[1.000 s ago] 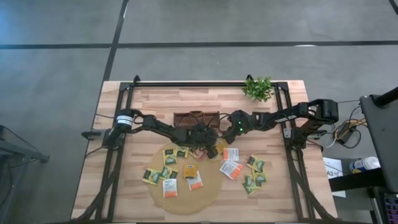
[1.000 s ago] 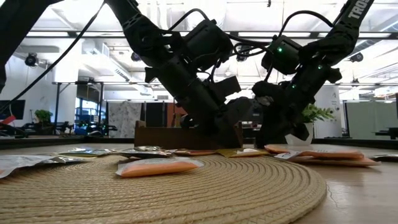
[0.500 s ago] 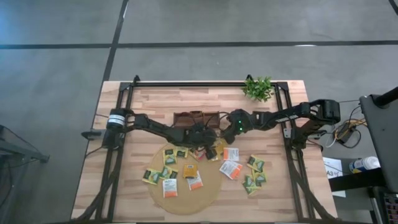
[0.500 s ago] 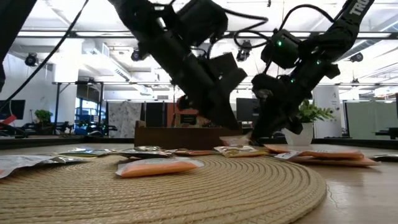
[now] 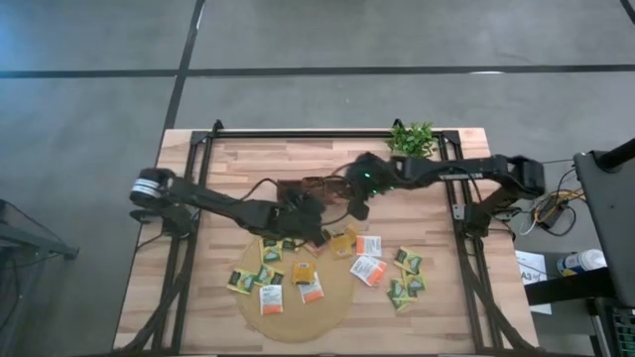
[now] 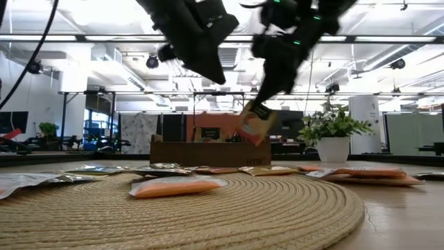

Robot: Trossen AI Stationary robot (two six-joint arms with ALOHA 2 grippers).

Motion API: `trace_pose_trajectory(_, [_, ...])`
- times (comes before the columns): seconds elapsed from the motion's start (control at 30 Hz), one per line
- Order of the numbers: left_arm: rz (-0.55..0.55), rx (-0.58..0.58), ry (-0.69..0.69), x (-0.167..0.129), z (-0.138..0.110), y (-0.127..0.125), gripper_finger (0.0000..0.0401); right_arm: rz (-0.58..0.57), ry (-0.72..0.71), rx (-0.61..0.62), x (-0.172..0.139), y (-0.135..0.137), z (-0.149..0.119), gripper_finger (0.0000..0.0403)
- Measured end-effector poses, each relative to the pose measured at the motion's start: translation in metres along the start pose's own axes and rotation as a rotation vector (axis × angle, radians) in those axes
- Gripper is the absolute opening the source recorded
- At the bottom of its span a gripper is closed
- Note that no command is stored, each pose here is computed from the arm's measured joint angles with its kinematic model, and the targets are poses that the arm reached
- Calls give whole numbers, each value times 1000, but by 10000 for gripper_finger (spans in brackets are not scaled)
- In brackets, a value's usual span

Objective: Pick & Place Tea
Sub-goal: Put the yellow tea bag into the middle section of the wooden organizer

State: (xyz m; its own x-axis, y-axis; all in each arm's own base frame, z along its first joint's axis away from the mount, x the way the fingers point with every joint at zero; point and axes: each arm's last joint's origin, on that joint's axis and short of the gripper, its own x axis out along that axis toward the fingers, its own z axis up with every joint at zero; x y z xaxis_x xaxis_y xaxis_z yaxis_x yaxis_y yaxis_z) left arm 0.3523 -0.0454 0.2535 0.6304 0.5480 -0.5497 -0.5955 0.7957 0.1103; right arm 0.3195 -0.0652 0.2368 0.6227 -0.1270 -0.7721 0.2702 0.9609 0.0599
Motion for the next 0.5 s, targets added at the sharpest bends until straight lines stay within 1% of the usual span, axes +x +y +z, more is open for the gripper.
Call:
trace_pose_trajectory(0.17, [79, -37, 11, -26, 5, 20, 0, -6, 77, -158, 15, 3, 44, 8])
trace_pose_trajectory(0.33, [143, -61, 47, -52, 1, 37, 0, 1, 124, -271, 35, 7, 83, 8])
trace_pose_trajectory(0.4, [190, -82, 49, -63, -2, 44, 0, 5, 164, -308, 44, 8, 93, 8])
trace_pose_trajectory(0.5, [253, -107, 31, -80, -9, 51, 0, -13, 252, -356, 61, 7, 101, 8])
